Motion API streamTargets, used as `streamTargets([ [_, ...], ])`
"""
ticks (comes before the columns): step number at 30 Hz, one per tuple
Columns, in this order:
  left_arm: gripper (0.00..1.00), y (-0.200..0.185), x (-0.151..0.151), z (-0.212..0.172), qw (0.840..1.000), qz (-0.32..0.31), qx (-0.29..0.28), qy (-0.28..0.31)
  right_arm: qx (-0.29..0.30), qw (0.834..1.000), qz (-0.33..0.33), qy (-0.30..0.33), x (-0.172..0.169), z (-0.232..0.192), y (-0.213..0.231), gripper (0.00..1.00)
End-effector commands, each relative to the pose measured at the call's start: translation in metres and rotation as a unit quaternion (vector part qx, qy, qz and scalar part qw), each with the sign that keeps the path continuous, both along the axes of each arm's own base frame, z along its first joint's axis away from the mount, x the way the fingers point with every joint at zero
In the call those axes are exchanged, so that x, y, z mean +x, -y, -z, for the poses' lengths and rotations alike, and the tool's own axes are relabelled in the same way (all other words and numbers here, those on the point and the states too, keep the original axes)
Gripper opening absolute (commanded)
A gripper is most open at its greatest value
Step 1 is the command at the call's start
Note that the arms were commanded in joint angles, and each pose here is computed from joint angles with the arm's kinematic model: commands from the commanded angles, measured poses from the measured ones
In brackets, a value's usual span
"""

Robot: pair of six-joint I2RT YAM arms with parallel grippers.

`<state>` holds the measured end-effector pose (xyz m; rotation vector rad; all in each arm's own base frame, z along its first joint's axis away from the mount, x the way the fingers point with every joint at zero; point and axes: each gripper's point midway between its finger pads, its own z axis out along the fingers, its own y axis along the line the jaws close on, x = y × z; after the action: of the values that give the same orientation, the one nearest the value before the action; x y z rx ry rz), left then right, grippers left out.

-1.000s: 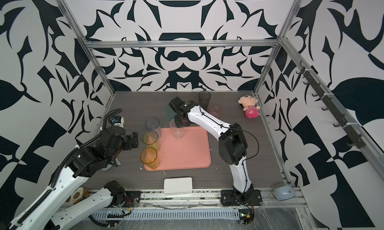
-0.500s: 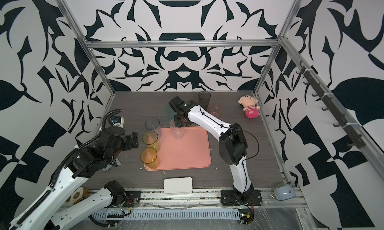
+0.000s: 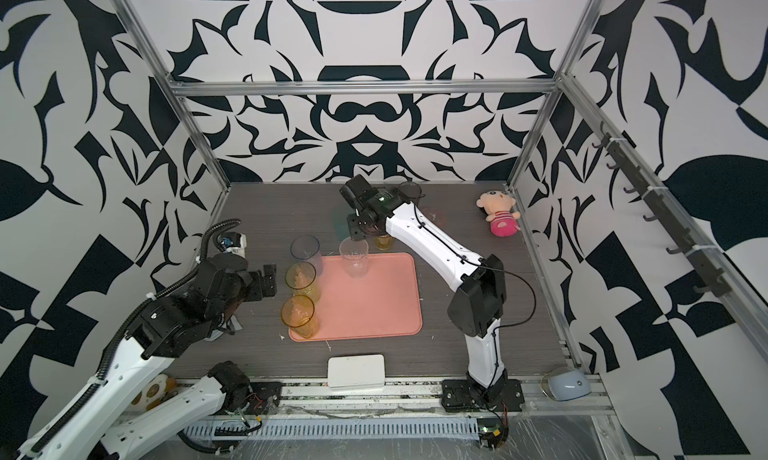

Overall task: Place the glasses into the tray
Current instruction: 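Raise right gripper and move it over the teal cup beyond the tray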

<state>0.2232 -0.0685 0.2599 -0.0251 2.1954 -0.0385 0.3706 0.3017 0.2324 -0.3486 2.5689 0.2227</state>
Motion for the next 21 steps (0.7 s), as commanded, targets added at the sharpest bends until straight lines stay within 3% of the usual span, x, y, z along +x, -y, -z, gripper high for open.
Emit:
streamTargets([
  [1,1.0,-0.003,-0.001,0.002,1.0,-0.005,0.0,0.002,0.012,0.999,-0.005,0.035,-0.004,-0.039,0.006,0.5],
  [10,1.0,-0.005,-0.001,-0.001,1.0,-0.008,-0.003,0.009,0.028,0.995,-0.016,0.099,0.01,-0.086,0.001,0.5],
  [21,1.0,-0.006,-0.002,-0.001,1.0,-0.01,-0.001,0.01,0.019,0.99,-0.028,0.136,0.053,-0.089,-0.018,0.49],
])
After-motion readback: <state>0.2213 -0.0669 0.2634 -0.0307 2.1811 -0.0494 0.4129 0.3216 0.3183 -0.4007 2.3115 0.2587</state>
